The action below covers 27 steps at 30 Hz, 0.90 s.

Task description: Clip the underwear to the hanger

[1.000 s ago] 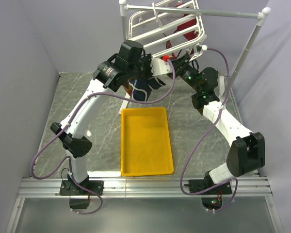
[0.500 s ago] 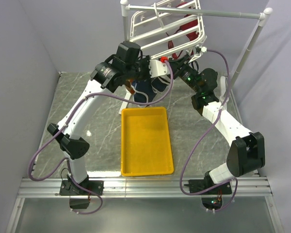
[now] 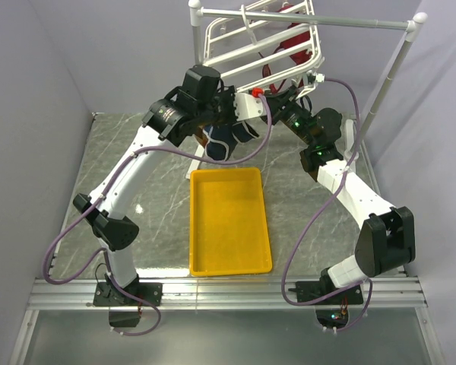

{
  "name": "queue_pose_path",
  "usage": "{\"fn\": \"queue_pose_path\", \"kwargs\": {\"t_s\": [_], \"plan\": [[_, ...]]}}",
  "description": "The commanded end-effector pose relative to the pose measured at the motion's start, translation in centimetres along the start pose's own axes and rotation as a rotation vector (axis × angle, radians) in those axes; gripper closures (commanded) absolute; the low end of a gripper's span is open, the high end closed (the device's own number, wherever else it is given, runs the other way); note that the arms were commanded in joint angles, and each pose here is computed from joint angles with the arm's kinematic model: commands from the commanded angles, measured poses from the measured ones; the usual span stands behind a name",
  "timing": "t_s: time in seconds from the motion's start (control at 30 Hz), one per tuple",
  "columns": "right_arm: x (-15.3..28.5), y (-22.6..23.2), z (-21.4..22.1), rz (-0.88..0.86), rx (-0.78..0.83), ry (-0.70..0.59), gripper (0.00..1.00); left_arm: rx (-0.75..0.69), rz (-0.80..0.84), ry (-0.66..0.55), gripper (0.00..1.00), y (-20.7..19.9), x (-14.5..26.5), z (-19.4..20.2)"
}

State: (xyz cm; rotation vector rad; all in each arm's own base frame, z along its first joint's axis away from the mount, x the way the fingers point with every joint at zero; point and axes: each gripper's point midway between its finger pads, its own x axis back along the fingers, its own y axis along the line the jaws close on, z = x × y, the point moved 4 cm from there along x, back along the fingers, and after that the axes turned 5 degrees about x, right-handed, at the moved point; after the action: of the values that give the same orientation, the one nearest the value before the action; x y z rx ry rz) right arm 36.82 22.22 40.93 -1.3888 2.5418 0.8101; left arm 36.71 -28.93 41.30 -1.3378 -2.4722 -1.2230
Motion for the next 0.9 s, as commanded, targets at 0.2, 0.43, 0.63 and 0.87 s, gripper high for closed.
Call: {"fn": "queue_pose_path", "kwargs": {"t_s": [0.2,0.43,0.63,0.87], "plan": [[0.0,0.1,0.9,-0.042,0.143,0.045,1.0,0.047,-0.061,-0.149,1.0,1.8,1.8,-4.0],[-0.1,-0.3,1.1,-0.019,0.173,0.051,1.0,0.052,-0.051,-0.175,1.0,1.7,2.4,-4.4],[-0.3,0.6,0.3,-0.058,0.094,0.029,1.0,0.024,-0.058,-0.099,1.0,1.0,1.1,-2.5],[-0.3,1.5,-0.9,-0.099,0.077,-0.01,1.0,0.007,-0.016,-0.004,1.0,-0.1,0.0,-0.5]]}}
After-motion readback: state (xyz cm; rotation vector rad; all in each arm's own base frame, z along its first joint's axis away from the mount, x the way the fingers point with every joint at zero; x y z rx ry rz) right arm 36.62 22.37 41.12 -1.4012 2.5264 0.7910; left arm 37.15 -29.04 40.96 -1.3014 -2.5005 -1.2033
